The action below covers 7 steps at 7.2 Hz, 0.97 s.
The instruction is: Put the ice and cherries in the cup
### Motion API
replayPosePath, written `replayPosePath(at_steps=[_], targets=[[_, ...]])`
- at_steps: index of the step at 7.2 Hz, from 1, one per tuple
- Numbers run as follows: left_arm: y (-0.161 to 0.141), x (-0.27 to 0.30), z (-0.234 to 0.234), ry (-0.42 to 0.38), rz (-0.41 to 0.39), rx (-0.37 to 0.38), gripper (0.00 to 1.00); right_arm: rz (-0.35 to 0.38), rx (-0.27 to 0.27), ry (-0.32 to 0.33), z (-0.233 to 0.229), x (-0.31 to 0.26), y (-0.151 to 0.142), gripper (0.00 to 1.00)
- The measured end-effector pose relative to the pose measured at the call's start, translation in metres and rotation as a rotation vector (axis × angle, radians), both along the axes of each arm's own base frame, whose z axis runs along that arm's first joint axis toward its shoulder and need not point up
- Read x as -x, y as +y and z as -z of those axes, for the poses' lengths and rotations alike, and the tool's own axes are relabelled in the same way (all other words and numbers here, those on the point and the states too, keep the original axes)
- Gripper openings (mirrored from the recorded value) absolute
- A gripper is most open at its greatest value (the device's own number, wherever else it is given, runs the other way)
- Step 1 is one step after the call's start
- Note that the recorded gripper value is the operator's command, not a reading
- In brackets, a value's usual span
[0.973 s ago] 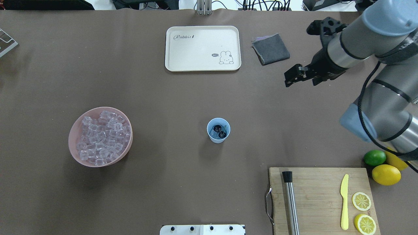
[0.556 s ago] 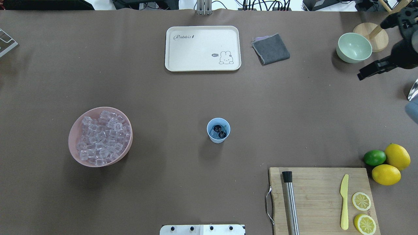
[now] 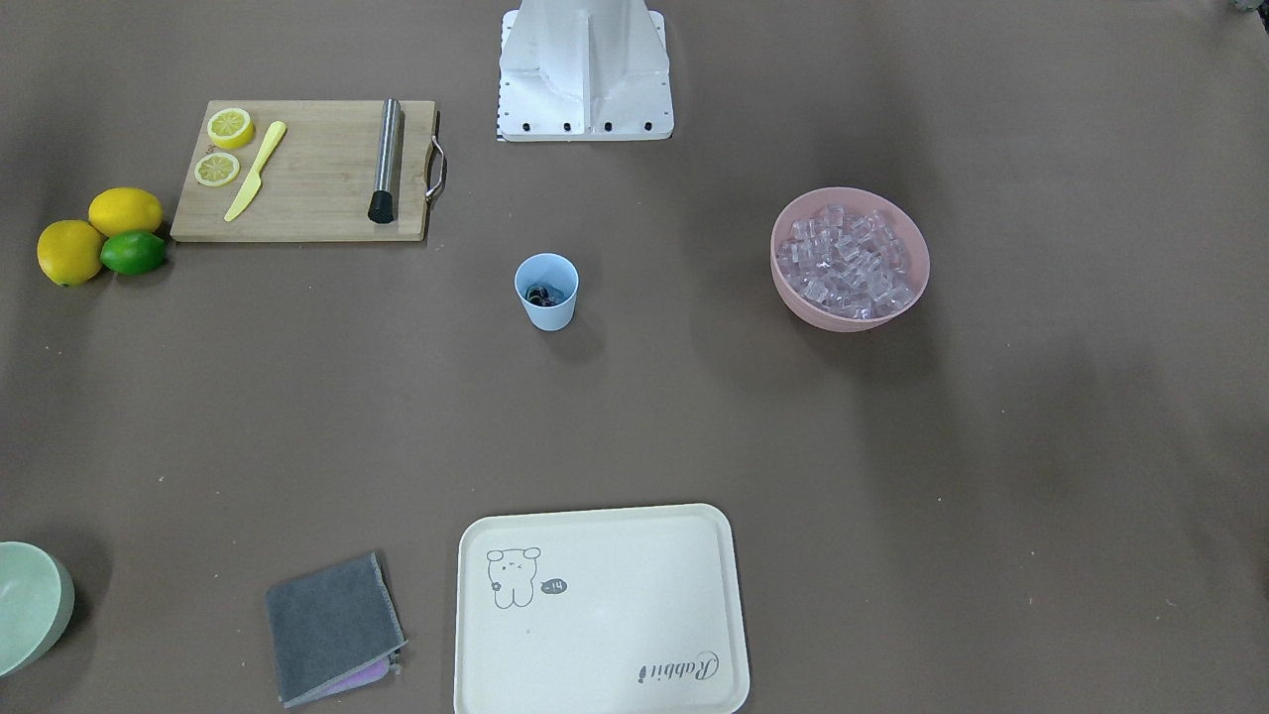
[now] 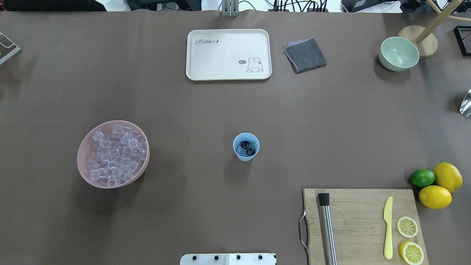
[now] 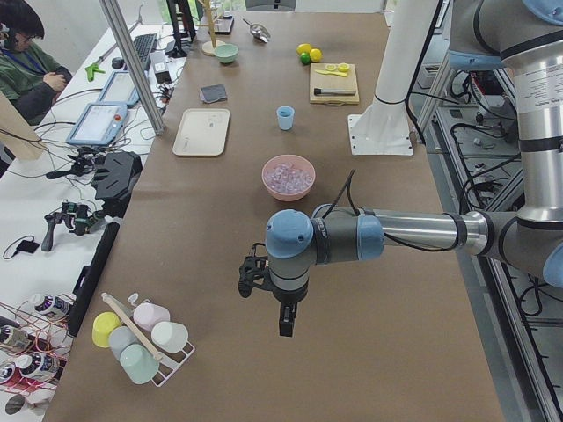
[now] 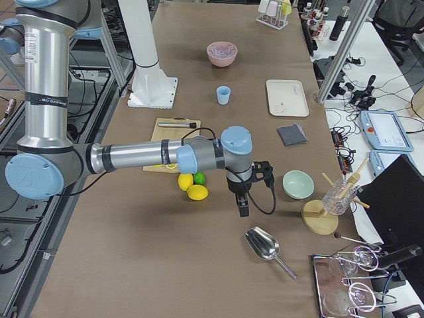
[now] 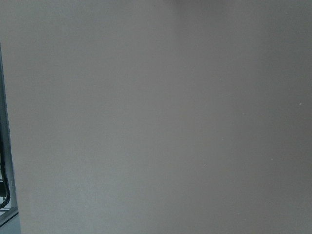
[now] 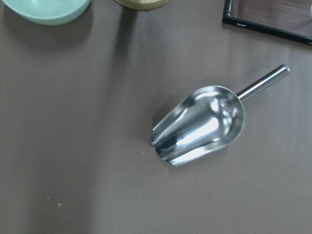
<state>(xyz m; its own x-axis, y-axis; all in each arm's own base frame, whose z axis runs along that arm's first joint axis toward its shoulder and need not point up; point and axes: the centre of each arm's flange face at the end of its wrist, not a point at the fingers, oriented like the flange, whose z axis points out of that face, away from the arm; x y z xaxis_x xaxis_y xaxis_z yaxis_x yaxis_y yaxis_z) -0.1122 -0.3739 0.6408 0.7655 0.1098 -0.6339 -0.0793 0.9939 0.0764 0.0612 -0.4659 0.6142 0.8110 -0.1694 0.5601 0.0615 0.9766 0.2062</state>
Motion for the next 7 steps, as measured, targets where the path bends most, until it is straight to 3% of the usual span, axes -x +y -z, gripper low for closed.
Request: replayPosePath(at_steps=[1, 4, 7], targets=[[-0.002, -0.001, 0.003, 0.0, -0.001, -0.015, 1.0, 0.012, 0.005, 0.001, -0.018, -0.026, 0.007, 1.0], [-0.007, -0.008, 0.008, 0.019, -0.016, -0.032, 1.0, 0.051, 0.112, -0.006, -0.043, -0.062, 0.02, 1.0], [-0.006, -0.012, 0.007, 0.042, -0.022, -0.03, 1.0, 0.02, 0.161, -0.111, -0.05, -0.063, 0.049, 1.0]])
